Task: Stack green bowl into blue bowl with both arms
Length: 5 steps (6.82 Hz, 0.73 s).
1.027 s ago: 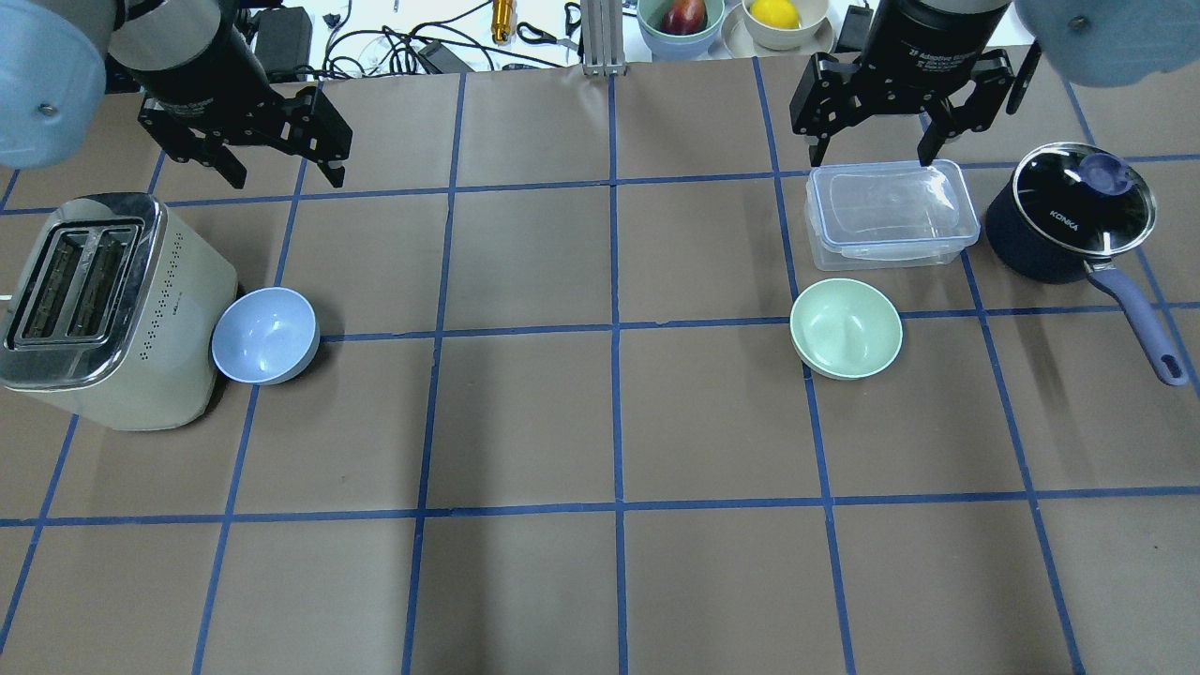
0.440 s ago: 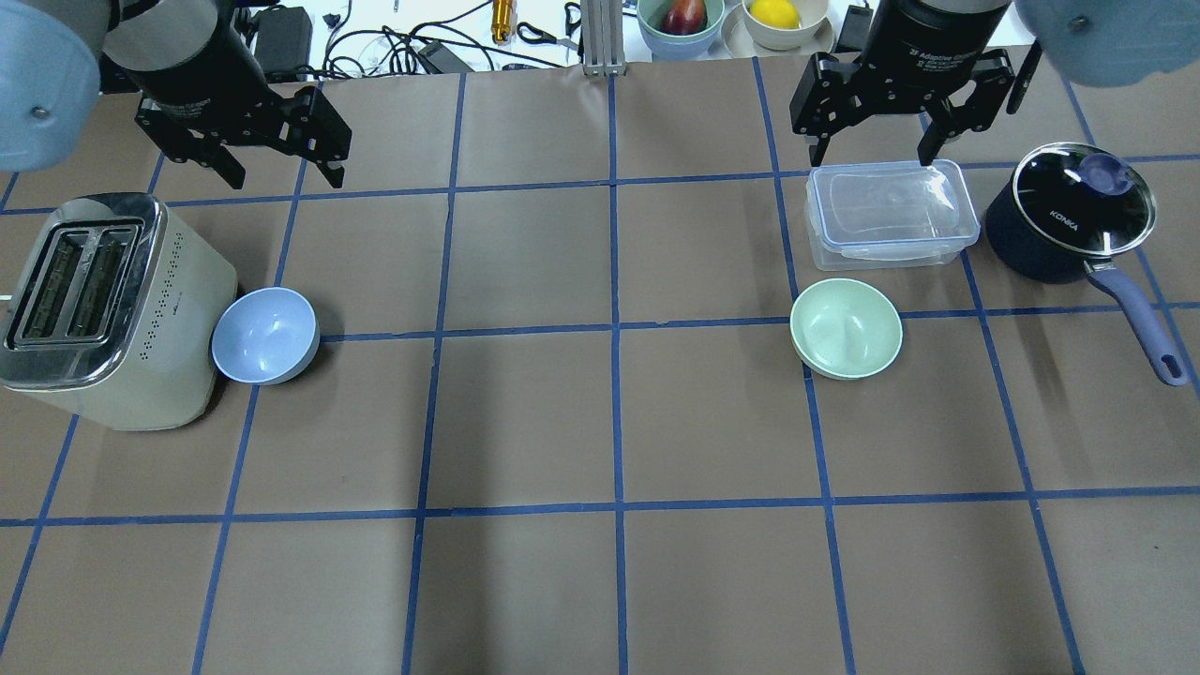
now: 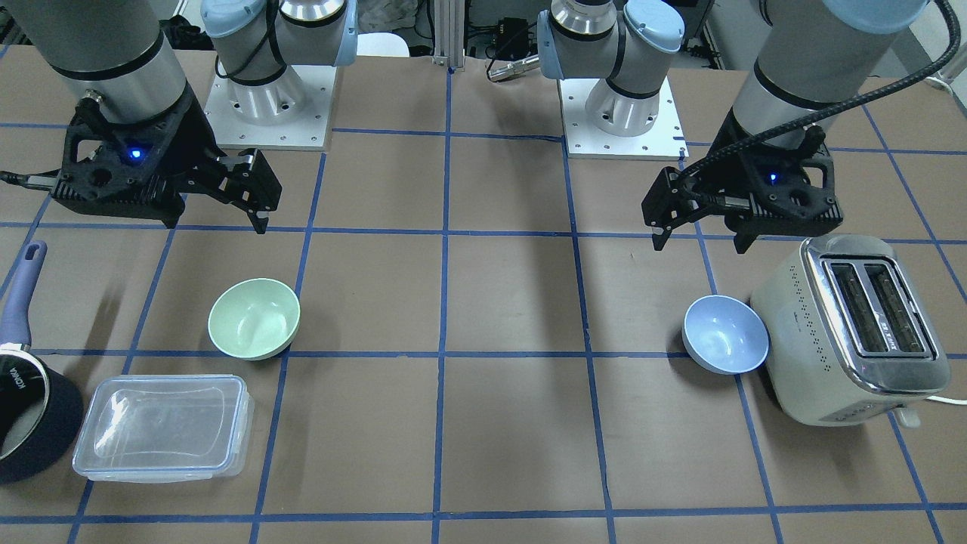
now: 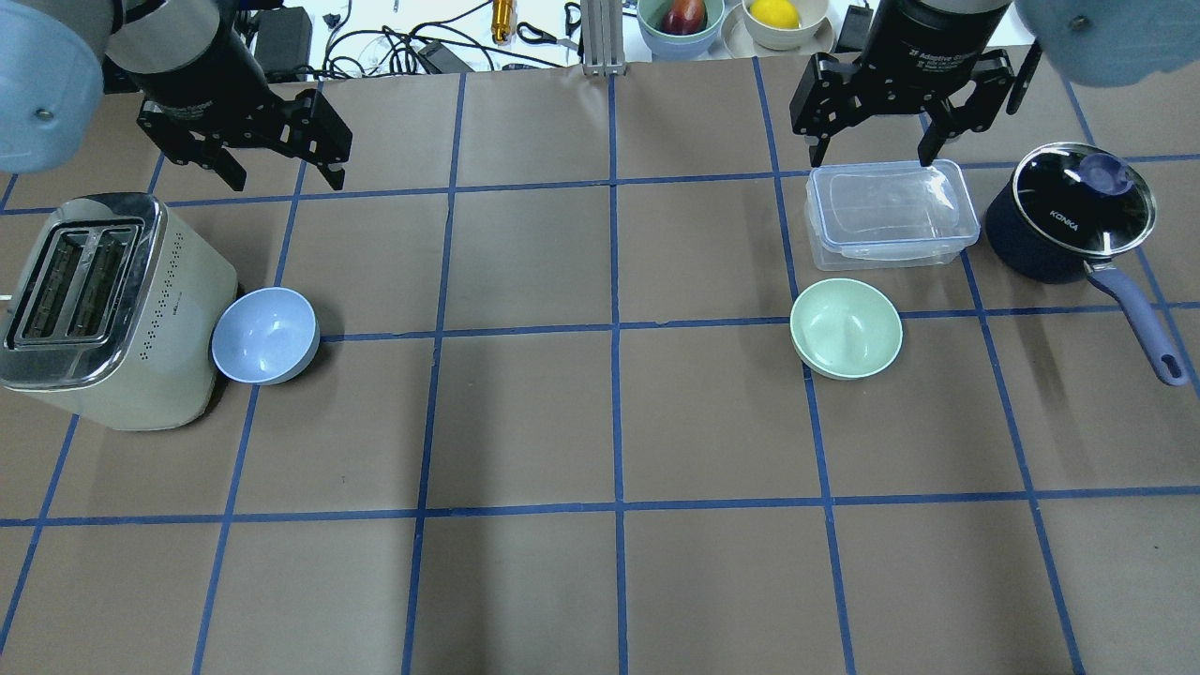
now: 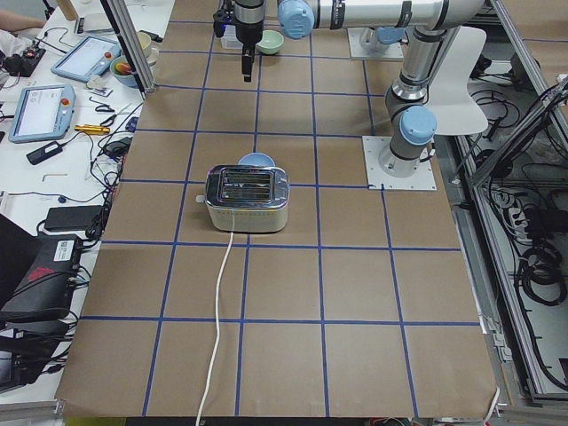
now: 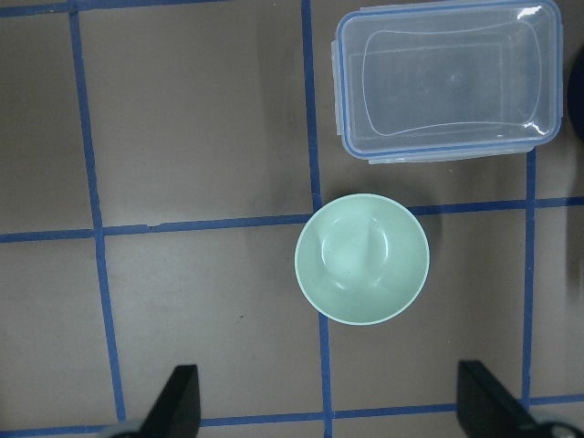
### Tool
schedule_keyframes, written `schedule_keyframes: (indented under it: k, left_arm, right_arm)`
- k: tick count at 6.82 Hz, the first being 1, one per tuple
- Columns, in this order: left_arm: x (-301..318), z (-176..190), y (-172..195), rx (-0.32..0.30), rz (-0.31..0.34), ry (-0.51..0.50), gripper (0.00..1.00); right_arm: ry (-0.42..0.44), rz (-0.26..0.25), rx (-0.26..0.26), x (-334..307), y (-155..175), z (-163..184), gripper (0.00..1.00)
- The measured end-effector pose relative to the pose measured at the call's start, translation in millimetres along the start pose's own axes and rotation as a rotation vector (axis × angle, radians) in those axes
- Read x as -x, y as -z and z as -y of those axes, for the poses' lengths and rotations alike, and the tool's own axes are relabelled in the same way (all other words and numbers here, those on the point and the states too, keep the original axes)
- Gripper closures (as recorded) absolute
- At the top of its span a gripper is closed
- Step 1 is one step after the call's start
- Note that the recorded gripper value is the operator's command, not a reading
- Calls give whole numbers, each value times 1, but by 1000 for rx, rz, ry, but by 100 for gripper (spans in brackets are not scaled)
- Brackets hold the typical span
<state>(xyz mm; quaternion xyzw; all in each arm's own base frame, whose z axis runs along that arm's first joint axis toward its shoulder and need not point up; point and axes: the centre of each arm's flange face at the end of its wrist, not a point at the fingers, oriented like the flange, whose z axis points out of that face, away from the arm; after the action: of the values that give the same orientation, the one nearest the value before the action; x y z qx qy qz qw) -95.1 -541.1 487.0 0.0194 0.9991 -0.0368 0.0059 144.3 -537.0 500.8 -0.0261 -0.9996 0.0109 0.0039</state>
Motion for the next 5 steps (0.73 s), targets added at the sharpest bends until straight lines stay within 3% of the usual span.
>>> schedule_keyframes:
  k: [5]
  left_arm:
    - [0, -2, 0, 2, -2, 0, 0]
  right_arm:
    - [-1, 1, 1, -1, -1, 0, 0]
